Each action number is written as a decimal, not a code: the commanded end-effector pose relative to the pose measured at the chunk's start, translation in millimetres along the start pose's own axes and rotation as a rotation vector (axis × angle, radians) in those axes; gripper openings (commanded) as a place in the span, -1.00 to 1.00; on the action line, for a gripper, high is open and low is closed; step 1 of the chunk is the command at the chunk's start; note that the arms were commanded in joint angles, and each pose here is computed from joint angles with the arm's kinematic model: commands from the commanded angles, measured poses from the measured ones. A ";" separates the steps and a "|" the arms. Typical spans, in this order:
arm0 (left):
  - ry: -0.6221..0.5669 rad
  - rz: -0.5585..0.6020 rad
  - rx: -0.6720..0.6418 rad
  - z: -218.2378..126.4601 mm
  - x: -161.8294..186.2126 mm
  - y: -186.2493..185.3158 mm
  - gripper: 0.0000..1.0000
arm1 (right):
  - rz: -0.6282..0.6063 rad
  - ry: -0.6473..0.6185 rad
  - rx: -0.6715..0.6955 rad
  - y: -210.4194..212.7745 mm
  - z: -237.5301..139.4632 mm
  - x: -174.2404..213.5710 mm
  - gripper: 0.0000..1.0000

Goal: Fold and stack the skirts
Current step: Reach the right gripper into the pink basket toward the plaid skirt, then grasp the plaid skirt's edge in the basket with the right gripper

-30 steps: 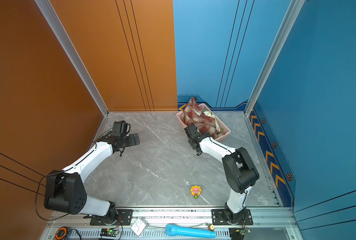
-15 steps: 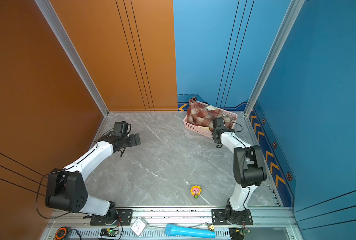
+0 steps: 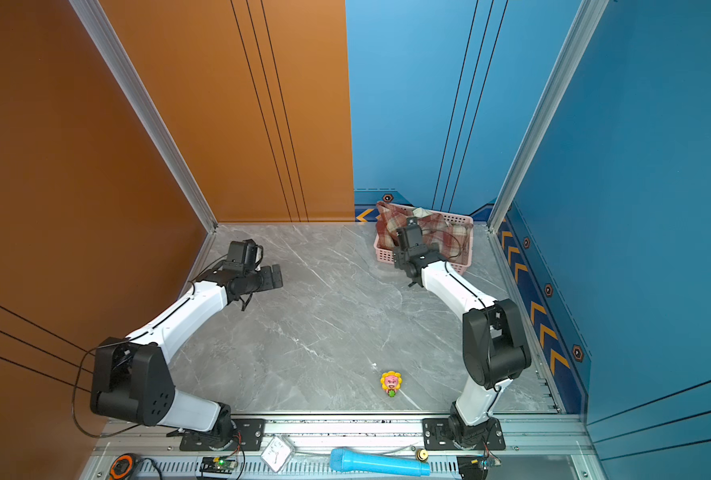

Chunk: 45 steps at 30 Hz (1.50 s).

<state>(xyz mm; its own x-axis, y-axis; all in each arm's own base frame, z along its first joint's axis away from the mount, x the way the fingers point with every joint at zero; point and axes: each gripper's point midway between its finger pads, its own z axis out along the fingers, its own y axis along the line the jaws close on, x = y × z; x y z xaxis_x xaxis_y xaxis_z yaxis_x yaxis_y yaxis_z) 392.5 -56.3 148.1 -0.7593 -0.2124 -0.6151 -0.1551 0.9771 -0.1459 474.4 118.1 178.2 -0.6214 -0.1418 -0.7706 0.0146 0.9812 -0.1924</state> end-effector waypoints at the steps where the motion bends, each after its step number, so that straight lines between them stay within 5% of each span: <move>1: 0.008 0.016 0.039 -2.3 -2.8 -11.3 0.98 | 0.023 -0.015 -0.084 56.6 3.8 -13.1 0.86; 9: 0.000 0.036 0.050 -6.6 -3.2 -13.5 0.98 | -0.018 0.014 0.010 113.8 59.4 -24.1 0.59; 24: 0.015 0.034 0.073 0.6 -0.8 -21.3 0.98 | -0.086 0.045 0.121 99.5 100.7 -11.7 0.34; 45: 0.025 0.045 0.077 7.0 1.1 -23.7 0.98 | -0.237 0.110 -0.040 76.4 138.9 6.0 -0.17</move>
<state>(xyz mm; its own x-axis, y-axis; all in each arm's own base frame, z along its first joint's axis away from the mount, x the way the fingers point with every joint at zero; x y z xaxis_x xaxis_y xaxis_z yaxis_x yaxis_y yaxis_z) 393.8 -72.7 138.6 -0.7867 -0.1922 -0.5866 -0.1084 0.9785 -0.1753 579.6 192.6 86.8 -0.6664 -0.3450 -0.6610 -0.1312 0.9269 -0.3516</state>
